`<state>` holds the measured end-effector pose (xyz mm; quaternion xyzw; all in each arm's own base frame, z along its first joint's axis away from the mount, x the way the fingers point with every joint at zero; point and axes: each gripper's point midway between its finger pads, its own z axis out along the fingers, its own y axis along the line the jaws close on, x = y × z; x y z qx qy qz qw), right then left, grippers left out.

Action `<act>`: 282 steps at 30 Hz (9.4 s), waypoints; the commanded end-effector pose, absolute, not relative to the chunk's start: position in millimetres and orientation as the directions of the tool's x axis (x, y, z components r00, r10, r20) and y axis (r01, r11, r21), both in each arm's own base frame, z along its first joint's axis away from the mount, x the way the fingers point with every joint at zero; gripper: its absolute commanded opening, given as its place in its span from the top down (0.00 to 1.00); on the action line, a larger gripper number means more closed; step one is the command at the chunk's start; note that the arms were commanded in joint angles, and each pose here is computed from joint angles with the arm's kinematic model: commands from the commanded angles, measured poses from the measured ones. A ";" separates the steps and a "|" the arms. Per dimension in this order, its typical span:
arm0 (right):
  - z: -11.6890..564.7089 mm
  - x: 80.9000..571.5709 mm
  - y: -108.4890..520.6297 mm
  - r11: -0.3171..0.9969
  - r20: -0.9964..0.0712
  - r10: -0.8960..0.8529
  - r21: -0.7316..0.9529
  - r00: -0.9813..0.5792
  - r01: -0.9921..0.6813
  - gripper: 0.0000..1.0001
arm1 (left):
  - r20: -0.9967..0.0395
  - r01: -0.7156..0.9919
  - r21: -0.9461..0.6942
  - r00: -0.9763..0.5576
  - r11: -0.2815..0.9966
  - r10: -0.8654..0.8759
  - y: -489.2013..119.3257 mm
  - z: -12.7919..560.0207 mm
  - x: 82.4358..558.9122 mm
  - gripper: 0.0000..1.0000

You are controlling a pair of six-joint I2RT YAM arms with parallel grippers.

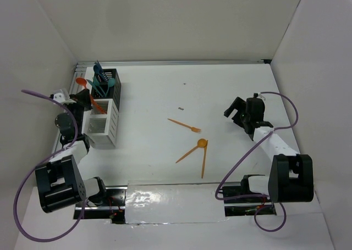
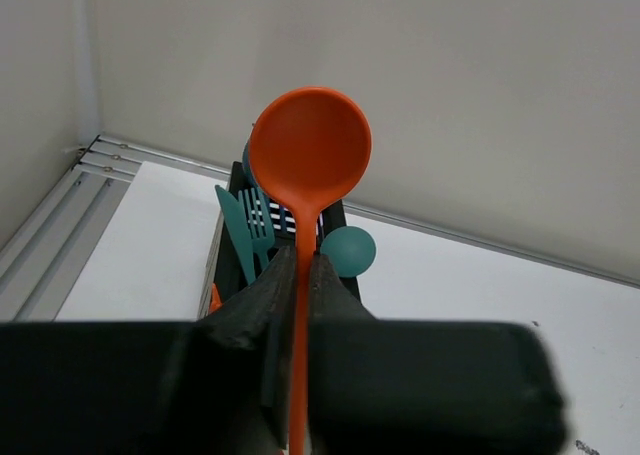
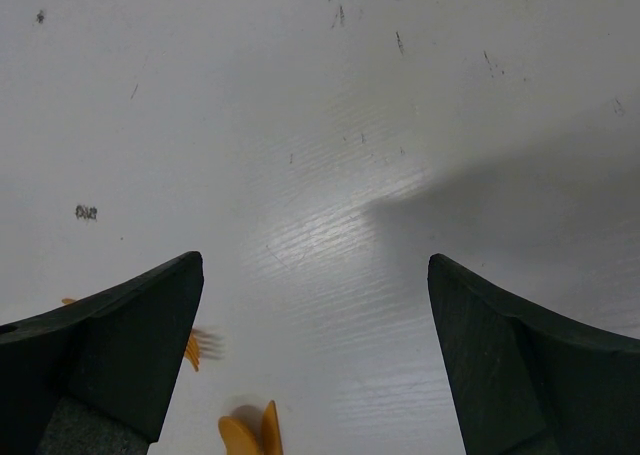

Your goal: Sort the eating utensils into containers

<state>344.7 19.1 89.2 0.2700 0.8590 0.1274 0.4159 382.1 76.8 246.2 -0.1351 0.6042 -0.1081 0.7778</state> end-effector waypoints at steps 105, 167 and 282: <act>124.1 305.3 28.9 0.861 -0.712 0.502 0.462 -0.490 0.211 0.02 | -0.940 0.528 -0.328 -0.268 0.784 -0.212 -222.2 299.0 352.1 1.00; 117.6 342.4 42.1 0.863 -0.669 0.486 0.469 -0.562 0.188 0.03 | -0.989 0.467 -0.132 -0.126 0.874 -0.082 -81.9 385.6 316.2 0.22; 112.9 333.9 48.3 0.838 -0.635 0.519 0.509 -0.573 0.195 0.04 | -0.955 0.988 0.031 -0.015 0.151 0.296 -280.3 252.7 308.6 0.52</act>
